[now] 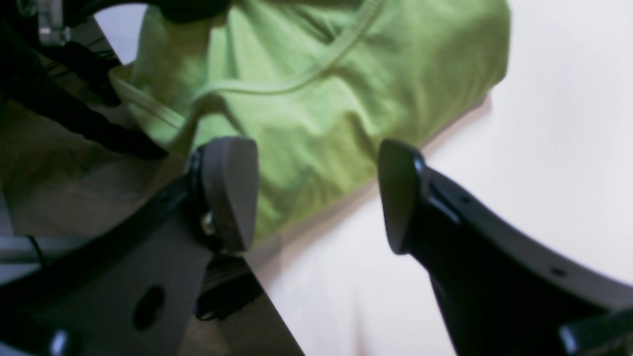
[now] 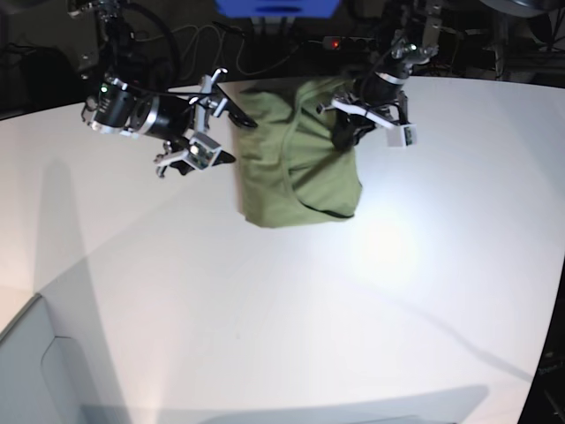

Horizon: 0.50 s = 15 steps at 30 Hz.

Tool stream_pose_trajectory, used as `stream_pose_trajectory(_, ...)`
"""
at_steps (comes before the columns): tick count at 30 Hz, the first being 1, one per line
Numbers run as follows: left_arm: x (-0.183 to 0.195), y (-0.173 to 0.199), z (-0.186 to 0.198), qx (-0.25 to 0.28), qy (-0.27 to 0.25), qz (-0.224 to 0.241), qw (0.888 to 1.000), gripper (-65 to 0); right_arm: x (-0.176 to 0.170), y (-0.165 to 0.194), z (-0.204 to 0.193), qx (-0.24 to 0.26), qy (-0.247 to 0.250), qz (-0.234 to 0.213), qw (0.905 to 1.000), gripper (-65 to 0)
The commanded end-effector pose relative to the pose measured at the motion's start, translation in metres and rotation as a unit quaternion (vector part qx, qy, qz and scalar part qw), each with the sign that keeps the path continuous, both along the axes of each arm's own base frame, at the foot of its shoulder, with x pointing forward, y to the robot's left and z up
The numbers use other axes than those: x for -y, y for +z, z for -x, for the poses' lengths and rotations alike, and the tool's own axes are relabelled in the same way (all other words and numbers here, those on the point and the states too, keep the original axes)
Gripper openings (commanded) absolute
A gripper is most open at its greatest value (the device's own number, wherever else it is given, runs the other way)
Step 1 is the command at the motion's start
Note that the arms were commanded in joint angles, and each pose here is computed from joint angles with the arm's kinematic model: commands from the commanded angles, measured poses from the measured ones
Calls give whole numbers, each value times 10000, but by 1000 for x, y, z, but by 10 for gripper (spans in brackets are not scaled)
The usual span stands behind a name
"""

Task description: Fold the T-shirt properly

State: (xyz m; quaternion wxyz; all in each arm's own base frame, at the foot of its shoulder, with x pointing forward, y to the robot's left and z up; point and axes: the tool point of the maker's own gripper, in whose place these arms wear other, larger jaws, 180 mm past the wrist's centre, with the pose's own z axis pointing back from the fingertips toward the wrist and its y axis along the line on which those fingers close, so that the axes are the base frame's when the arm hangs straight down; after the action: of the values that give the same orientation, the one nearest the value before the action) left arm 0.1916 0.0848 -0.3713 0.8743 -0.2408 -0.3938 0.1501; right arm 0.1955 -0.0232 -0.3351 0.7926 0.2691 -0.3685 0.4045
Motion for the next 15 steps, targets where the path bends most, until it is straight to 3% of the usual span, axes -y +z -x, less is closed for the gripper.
stream_pose_trajectory(1, 1, 1, 0, 49, -18, 23, 10000, -650, -4, 11, -3, 162, 60, -185, 9997, -282)
stream_pose_trajectory(15, -1, -14, -3, -113, -5, 26, 9999, -650, -6, 11, 0, 150, 94, -191, 9997, -280)
